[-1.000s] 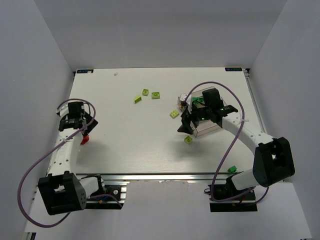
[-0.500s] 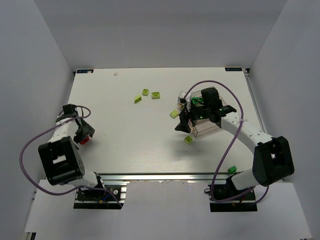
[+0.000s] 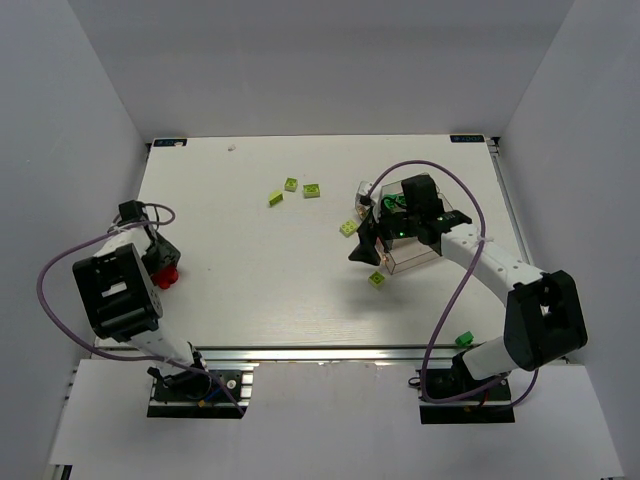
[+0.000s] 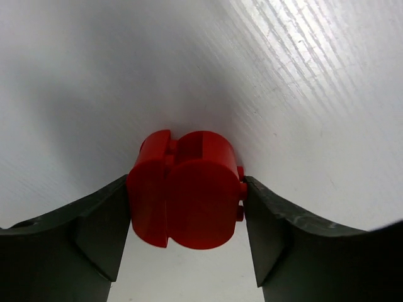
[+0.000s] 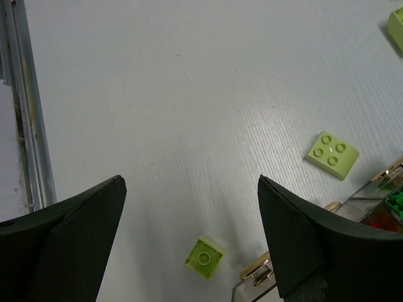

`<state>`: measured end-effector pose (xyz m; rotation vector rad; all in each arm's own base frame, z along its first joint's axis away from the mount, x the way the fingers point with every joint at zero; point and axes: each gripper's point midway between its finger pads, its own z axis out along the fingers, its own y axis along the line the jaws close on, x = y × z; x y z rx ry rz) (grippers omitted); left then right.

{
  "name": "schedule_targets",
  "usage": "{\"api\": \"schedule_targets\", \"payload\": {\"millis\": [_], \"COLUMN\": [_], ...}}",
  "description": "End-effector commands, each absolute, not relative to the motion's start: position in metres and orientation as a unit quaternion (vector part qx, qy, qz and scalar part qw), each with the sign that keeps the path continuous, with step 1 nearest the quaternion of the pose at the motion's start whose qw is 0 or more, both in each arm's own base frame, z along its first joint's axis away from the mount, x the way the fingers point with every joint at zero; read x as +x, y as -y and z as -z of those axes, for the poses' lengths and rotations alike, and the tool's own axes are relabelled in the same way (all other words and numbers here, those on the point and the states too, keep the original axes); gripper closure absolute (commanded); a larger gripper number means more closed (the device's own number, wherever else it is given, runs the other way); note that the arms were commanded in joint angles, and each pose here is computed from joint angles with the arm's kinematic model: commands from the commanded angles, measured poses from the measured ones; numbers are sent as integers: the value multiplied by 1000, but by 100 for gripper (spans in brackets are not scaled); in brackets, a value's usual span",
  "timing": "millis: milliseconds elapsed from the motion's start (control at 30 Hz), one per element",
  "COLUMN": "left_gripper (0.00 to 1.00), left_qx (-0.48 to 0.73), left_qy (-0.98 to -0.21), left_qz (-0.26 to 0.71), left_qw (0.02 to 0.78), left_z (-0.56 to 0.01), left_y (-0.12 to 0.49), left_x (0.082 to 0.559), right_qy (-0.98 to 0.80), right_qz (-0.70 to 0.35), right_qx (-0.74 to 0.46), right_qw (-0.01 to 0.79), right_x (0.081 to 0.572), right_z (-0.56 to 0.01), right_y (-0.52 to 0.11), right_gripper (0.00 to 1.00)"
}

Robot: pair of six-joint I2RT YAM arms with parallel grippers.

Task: Sort the legos into containers by color

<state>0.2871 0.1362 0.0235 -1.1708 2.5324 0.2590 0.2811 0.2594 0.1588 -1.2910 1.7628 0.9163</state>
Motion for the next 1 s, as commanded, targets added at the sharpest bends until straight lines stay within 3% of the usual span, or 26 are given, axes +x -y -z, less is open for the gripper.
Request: {"api": "schedule_targets", "payload": {"millis": [0,100,200,233,367,500,733,967], "left_gripper": [24,31,48,59,76,81,81,81], "left_qx": [-413,-415,-413,-412,-398,-342,-331,-345], "left_qy": [-888,-888,-889,-888,-881,-873,-816,-783], "left_qz": [-75,-65,-51,-42,56,166,331,387], "left_qw": [187,187,191,199,248,304,339,343], "left_z": [-28,-24,-27,-32,-61,-109,-168,-190], "left_y": [-138,-134,-128,-126,-98,-36,90,162], "left_x": [298,297,298,300,324,348,357,364], "right_qy": [-668,-671,-671,-671,-673,-699,-755,-778], "right_qz": [-362,-360,-361,-360,-353,-371,-486,-483], "right_qx": [-510,-508,-508,-508,-508,-454,-308,-234], "right_qw": [404,403,402,402,406,409,313,327], "right_x": [291,292,292,291,294,304,298,312], "right_z": [-183,-182,-183,-183,-185,-195,-219,-242], "right_y": [-269,-268,-268,-268,-267,-274,-319,-361], "right_gripper": [11,11,11,11,11,11,11,11]}}
